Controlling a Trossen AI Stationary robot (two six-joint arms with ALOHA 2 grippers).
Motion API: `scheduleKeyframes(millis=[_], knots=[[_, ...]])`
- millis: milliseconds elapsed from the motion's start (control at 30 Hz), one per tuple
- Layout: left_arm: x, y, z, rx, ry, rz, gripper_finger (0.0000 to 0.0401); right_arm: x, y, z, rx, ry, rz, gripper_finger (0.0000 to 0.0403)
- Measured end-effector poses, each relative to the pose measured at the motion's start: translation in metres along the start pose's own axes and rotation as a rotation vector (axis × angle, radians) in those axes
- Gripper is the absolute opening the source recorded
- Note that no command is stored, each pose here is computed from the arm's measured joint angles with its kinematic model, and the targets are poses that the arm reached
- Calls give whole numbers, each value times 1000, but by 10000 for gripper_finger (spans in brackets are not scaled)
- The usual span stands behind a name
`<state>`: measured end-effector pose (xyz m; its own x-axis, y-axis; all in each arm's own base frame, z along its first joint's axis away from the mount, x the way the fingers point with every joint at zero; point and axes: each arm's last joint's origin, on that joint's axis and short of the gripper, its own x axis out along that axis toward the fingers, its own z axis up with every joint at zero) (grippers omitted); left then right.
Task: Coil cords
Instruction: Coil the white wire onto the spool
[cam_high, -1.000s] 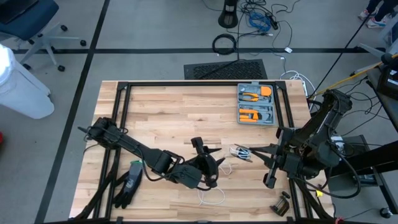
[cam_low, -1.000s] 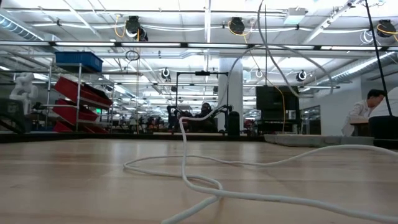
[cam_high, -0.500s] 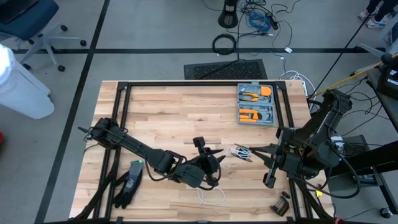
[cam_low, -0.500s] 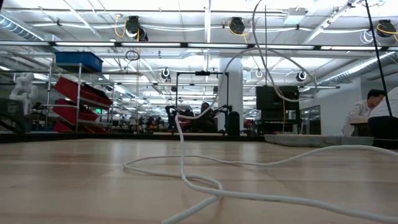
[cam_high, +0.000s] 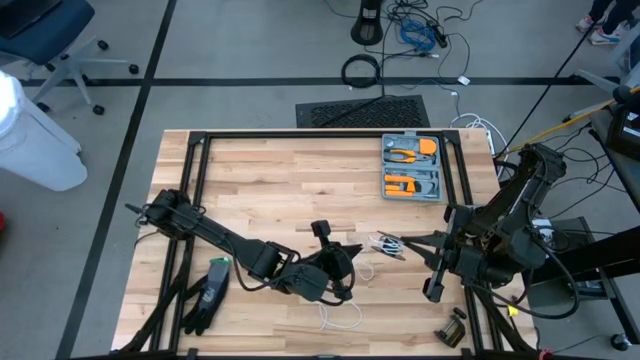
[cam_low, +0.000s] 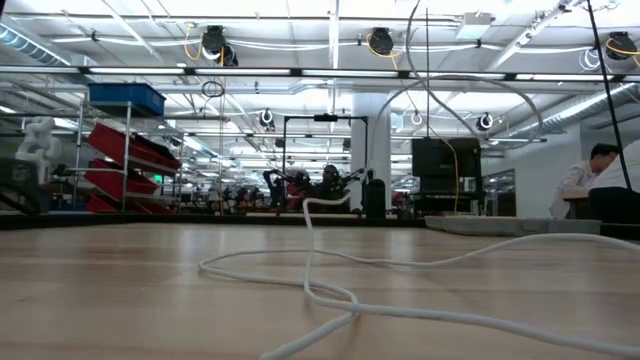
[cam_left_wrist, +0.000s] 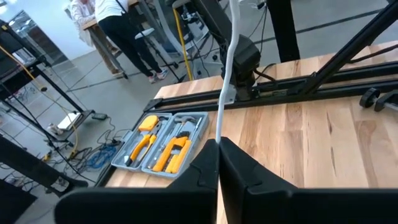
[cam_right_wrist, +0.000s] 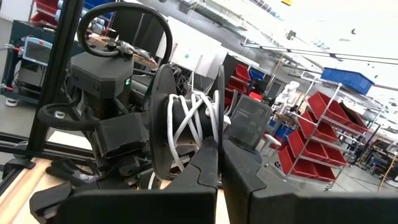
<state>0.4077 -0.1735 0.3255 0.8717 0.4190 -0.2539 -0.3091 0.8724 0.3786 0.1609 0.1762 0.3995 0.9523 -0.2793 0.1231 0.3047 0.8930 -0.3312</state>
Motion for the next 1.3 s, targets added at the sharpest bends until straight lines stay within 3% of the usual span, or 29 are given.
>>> scheduleKeyframes(millis=[267, 533, 900, 1300], knots=[[19, 2, -6, -34, -2, 30, 3, 8, -3, -2, 135, 3, -29, 0], [44, -12, -20, -55, -19, -5, 2, 17, -4, -7, 169, 36, -95, 0], [45, -12, -16, -93, -53, -20, 2, 51, 9, -31, 74, 152, -281, 0], [41, -15, -13, -54, -76, -41, 2, 72, 18, -48, 4, 192, -322, 0]])
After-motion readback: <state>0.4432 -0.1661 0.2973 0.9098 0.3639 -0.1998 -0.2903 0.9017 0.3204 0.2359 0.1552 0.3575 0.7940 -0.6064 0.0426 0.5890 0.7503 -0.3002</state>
